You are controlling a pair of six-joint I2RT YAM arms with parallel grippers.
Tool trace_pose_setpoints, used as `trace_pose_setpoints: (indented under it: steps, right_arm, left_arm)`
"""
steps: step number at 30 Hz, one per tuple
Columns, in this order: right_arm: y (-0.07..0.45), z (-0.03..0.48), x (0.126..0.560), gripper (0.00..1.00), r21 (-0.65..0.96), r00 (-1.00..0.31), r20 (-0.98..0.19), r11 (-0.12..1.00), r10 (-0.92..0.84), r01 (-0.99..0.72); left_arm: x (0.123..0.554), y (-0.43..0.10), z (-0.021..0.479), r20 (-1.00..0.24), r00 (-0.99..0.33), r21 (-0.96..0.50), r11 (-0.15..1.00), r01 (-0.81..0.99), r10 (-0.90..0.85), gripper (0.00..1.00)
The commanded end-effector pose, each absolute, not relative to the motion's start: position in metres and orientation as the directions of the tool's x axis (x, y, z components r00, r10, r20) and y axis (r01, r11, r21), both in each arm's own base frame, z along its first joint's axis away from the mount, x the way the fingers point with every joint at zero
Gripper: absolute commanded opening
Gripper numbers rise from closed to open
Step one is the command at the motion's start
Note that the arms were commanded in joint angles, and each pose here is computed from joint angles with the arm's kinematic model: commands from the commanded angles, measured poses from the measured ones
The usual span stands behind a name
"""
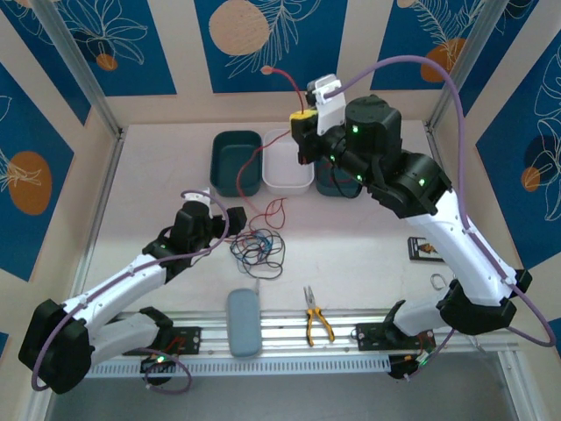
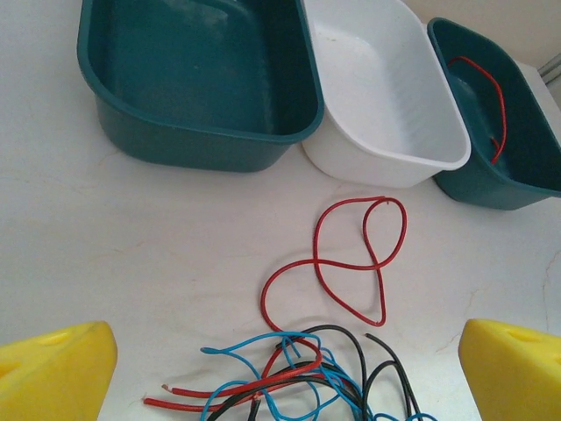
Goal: Untangle the cables
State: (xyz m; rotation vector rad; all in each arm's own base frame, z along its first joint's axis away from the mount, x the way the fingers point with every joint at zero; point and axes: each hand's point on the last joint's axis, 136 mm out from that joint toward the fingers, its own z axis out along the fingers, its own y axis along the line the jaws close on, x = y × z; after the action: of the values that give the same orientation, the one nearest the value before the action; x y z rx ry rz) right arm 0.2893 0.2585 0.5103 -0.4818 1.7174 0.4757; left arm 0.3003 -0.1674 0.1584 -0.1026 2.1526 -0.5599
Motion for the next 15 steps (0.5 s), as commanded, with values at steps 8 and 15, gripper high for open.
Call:
trace_pose_setpoints:
  steps: [8,15]
  right_arm:
    - [0.213,0.501,0.347,0.00,0.040,-0.269,-0.961,0.931,-0.064,-0.363]
    - [0.172,0.476,0.386,0.00,0.094,-0.374,-0.927,0.964,-0.005,-0.247]
  left_arm:
    - [0.297,-0.156,0.158,-0.768,-0.582,-0.402,0.909,0.112,-0.268,1.00]
    - [0.296,-0.155,0.157,-0.770,-0.580,-0.397,0.911,0.111,-0.265,1.00]
